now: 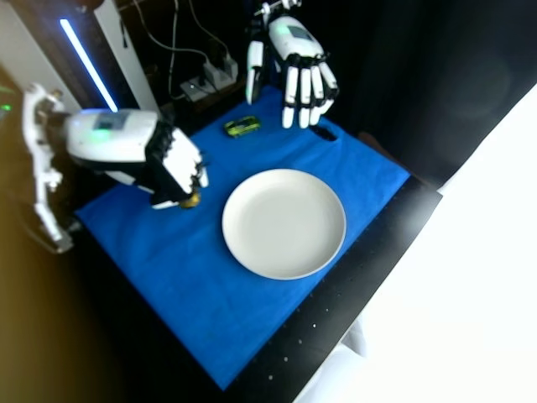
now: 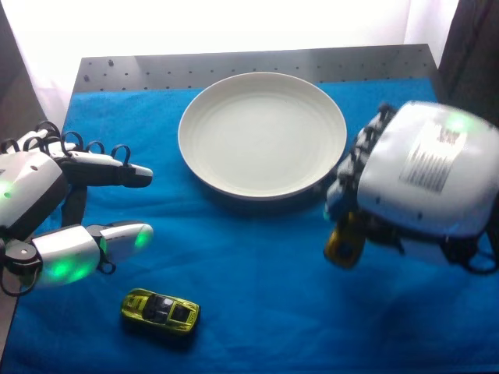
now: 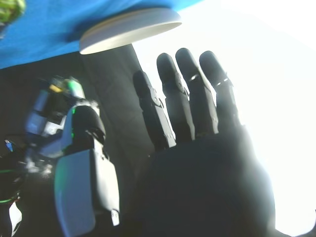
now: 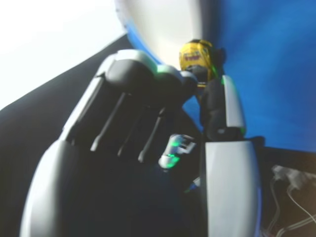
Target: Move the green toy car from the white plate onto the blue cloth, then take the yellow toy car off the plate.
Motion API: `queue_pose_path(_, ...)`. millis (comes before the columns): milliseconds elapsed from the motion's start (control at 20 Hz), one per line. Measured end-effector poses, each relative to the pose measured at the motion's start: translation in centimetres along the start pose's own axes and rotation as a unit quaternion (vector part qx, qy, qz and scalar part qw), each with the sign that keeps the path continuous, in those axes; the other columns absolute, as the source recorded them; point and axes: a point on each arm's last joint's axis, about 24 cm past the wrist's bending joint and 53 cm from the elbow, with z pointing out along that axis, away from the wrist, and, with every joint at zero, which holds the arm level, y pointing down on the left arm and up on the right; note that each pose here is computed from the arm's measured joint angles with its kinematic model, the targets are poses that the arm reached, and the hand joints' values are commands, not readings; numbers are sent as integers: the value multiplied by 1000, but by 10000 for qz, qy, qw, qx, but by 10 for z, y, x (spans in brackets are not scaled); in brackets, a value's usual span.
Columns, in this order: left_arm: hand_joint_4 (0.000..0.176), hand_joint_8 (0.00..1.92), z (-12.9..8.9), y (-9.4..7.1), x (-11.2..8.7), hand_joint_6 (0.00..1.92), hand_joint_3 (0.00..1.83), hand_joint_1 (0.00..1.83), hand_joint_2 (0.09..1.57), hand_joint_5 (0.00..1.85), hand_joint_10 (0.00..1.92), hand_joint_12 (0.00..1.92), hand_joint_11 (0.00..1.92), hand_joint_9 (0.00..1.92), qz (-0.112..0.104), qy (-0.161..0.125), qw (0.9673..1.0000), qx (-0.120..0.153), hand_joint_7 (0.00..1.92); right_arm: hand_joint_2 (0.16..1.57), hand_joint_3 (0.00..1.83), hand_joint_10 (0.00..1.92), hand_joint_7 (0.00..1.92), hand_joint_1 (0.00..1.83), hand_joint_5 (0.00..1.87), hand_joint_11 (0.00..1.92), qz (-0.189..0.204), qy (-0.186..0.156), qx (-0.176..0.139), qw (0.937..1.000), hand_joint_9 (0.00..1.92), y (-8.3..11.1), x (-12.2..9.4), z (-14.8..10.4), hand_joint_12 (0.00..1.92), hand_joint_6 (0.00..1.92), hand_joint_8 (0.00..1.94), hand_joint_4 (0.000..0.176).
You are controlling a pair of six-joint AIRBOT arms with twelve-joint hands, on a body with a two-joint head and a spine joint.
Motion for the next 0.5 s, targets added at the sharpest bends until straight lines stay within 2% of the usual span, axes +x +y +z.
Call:
queue_pose_path(50, 149, 65, 0, 0, 0, 3, 0, 505, 1098, 751, 915, 1505, 0, 294, 9, 7, 10000, 2, 707, 1069, 2, 1285, 1055, 1290, 1170, 936, 155, 119, 6, 9998, 1071, 0, 12, -2, 1553, 433, 1160, 0)
queue_pose_path(150, 158, 229, 0, 1, 0, 0, 0, 485, 1096, 744, 920, 1501, 0, 278, 0, 7, 10000, -17, 631, 1031, 0, 1025, 1185, 1272, 1171, 933, 489, 289, 65, 9984, 1069, -2, 34, -1, 1370, 657, 755, 0)
queue_pose_path(200, 145, 389, 0, 1, 1, 2, 0, 492, 1099, 752, 990, 1548, 0, 265, 1, 10, 10000, -11, 571, 1028, 0, 1057, 1167, 1279, 1210, 910, 506, 276, 36, 9983, 1046, 0, 36, 2, 1415, 531, 844, 0)
queue_pose_path(250, 141, 541, 0, 0, 1, 1, 1, 488, 1101, 751, 1032, 1559, 0, 255, 8, 13, 10000, 4, 510, 1045, 1, 1194, 1088, 1289, 1245, 909, 520, 265, 18, 9983, 1010, 1, 37, 3, 1508, 361, 1059, 0)
queue_pose_path(300, 147, 704, 0, 0, 1, 1, 0, 491, 1096, 752, 1124, 1602, 0, 228, 8, 17, 10000, 4, 435, 1049, 0, 1068, 958, 1213, 1144, 707, 544, 237, 20, 9982, 866, 1, 37, 2, 1448, 673, 899, 0)
queue_pose_path(350, 148, 743, 0, 1, 0, 0, 1, 506, 1102, 750, 1122, 1559, 0, 214, 2, 9, 10000, -12, 414, 996, 0, 975, 787, 1163, 872, 530, 579, 218, 32, 9981, 717, 0, 38, 2, 1426, 514, 739, 0)
queue_pose_path(400, 143, 727, 0, 1, 0, 0, 0, 508, 1104, 750, 1026, 1498, 0, 249, 1, 6, 10000, -13, 420, 979, 0, 836, 685, 1075, 749, 333, 576, 255, 46, 9980, 582, -1, 41, 1, 1412, 358, 555, 0)
queue_pose_path(450, 144, 685, 0, 1, 0, 0, 0, 492, 1101, 748, 1001, 1513, 0, 253, 0, 5, 10000, -16, 436, 966, 0, 836, 649, 1046, 706, 257, 590, 264, 64, 9979, 517, -2, 41, 1, 1452, 270, 482, 0)
queue_pose_path(500, 140, 793, 0, 1, 1, 1, 0, 494, 1101, 752, 1113, 1574, 0, 226, 0, 9, 10000, -13, 406, 951, 0, 995, 555, 1001, 637, 194, 625, 368, 121, 9973, 392, -4, 47, 1, 1555, 205, 509, 0)
